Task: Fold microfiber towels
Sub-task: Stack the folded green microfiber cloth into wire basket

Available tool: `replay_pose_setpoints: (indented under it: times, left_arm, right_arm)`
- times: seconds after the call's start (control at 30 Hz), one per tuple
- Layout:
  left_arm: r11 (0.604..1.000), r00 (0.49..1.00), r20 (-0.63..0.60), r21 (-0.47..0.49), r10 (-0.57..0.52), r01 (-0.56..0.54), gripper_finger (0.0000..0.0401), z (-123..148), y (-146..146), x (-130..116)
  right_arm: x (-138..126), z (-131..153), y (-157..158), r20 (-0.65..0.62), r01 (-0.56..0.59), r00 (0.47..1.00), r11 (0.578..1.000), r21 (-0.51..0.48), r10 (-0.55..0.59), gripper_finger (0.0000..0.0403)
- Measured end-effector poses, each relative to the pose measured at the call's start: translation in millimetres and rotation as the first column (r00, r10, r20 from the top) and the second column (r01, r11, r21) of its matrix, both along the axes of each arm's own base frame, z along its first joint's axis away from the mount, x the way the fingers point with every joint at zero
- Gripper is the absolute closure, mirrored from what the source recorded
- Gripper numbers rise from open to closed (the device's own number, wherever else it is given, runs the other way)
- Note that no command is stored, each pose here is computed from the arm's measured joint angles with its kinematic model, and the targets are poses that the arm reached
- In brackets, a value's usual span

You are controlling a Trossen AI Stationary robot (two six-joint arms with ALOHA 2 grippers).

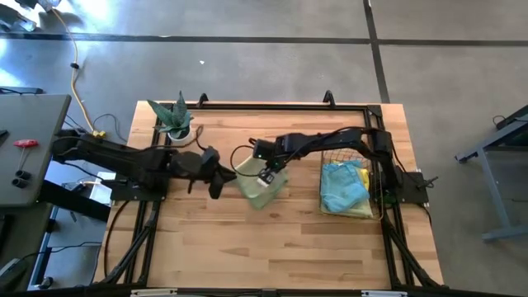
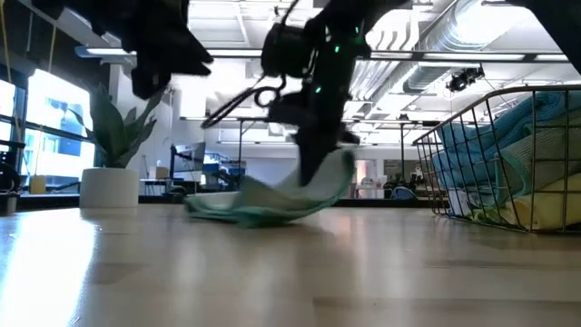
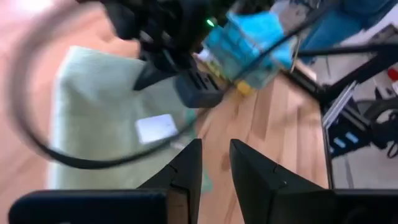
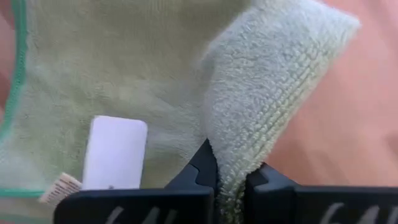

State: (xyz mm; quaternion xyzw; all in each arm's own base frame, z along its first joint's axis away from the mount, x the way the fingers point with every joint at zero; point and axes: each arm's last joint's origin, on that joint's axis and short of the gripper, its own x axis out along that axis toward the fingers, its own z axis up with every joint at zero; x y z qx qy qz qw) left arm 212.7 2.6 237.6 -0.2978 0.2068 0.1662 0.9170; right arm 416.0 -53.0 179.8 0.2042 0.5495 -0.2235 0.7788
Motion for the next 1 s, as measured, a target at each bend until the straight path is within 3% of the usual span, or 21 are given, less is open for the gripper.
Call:
replay_pose_setpoints:
  times: [0.27, 0.4, 0.63, 0.77, 1.0]
  left_arm:
    - [0.998, 0.998, 0.034, 0.03, 0.045, -0.046, 0.0327, 15, 2, -21]
    - [0.998, 0.999, 0.011, 0.034, 0.052, -0.052, 0.0327, 14, 2, -26]
    - [0.997, 0.998, 0.003, 0.044, 0.069, -0.069, 0.0327, 13, 3, -26]
    - [0.995, 0.996, 0.001, 0.052, 0.084, -0.084, 0.0327, 13, 3, -26]
    - [0.991, 0.992, 0.008, 0.049, 0.127, -0.127, 0.0327, 13, 4, -27]
  right_arm:
    - [-27, 64, 0, -0.201, -0.124, 0.976, 0.976, -0.179, 0.087, 0.0402]
    - [-51, 98, -2, -0.218, -0.151, 0.971, 0.965, -0.216, 0.103, 0.0402]
    - [-117, 141, -8, -0.286, -0.07, 0.958, 0.948, -0.311, -0.023, 0.0403]
    - [-155, 163, -5, -0.345, -0.114, 0.938, 0.909, -0.401, -0.035, 0.0403]
    - [-210, 204, -4, -0.232, -0.079, 0.971, 0.838, -0.54, -0.058, 0.0403]
